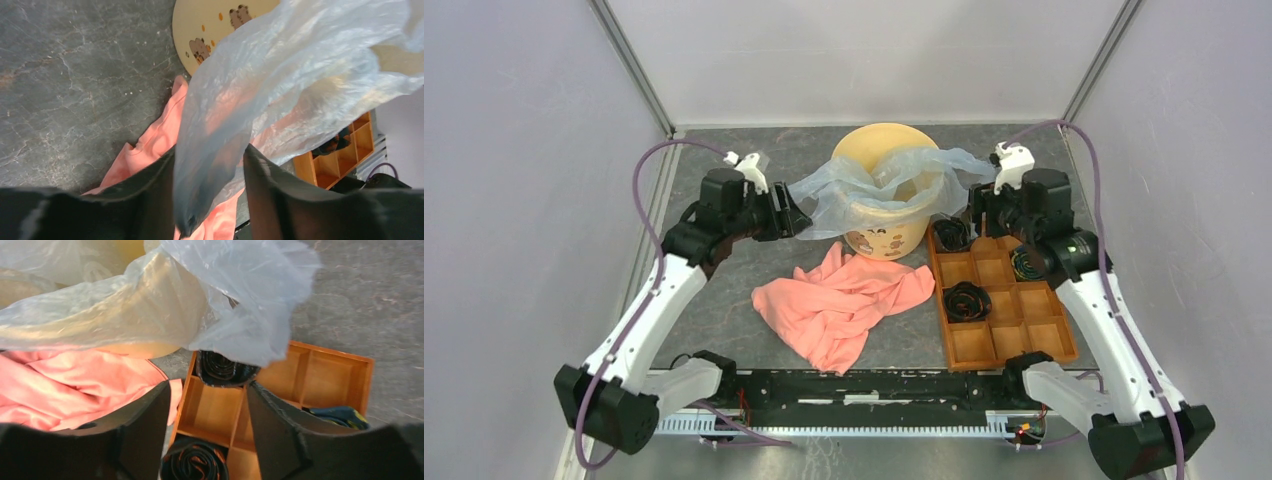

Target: Put the trash bags into the trash bin

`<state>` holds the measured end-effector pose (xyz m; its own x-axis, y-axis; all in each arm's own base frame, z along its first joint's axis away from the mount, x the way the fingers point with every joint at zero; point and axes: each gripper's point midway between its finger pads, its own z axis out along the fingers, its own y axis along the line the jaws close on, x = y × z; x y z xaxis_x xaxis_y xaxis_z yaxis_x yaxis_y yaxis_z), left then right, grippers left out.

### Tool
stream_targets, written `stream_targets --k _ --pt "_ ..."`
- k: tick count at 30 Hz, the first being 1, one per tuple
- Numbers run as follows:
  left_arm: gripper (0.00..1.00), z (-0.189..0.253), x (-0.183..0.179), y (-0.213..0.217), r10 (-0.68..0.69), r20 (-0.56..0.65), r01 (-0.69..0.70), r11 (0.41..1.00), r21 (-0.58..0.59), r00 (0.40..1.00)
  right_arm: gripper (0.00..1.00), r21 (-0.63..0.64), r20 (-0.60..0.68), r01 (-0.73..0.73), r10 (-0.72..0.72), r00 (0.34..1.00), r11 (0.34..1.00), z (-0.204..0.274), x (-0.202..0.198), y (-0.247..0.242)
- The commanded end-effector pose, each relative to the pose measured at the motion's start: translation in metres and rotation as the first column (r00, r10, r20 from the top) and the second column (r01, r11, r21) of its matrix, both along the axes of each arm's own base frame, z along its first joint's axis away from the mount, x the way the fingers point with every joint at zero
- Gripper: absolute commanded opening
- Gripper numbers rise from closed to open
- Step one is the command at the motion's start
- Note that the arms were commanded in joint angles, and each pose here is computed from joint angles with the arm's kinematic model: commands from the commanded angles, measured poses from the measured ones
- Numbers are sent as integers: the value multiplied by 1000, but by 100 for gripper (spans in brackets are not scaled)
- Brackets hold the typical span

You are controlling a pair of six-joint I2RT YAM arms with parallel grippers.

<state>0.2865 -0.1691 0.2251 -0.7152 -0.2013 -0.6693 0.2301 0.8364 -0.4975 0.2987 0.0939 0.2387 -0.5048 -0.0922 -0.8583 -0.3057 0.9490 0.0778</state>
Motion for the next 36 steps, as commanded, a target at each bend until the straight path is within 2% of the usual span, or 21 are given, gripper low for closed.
stream_targets --k 1,4,7,12,15,20,24,26,28,29,33,35,36 --pt "80 38 -13 17 40 116 -42 999 10 992 74 -66 88 1 5 996 998 56 -14 -14" --pt "94 56 -19 29 62 176 -70 997 41 982 84 -101 182 -22 40 982 995 93 -6 -15" --pt "100 72 -17 34 65 223 -80 995 59 973 86 -120 271 -89 119 955 989 127 10 -2" --pt "100 84 1 21 23 235 -36 998 50 972 86 -201 382 -295 352 855 934 157 36 35" --pt "99 83 14 13 0 218 -12 999 53 976 83 -278 392 -373 459 797 885 157 49 48" --pt "96 75 26 6 -39 194 24 997 80 980 77 -355 292 -454 558 776 817 125 70 56" --pt "87 67 33 0 -55 172 42 996 78 984 72 -351 269 -461 559 784 815 109 83 59" --pt "81 67 38 -2 -50 170 37 997 74 984 64 -321 283 -459 546 788 829 105 87 63" --pt "75 65 45 0 -23 165 10 997 81 986 47 -293 309 -417 497 811 861 106 95 61" --pt "72 66 49 1 -9 168 -5 996 85 986 43 -273 329 -394 470 819 878 108 99 61" --pt "54 61 67 2 37 163 -53 994 91 986 22 -215 366 -326 386 847 921 110 114 58" --pt "45 57 76 2 56 150 -71 993 97 987 5 -197 363 -265 322 874 944 106 127 52" --pt "41 56 80 2 64 145 -79 992 97 987 1 -187 357 -237 290 888 953 103 134 49"
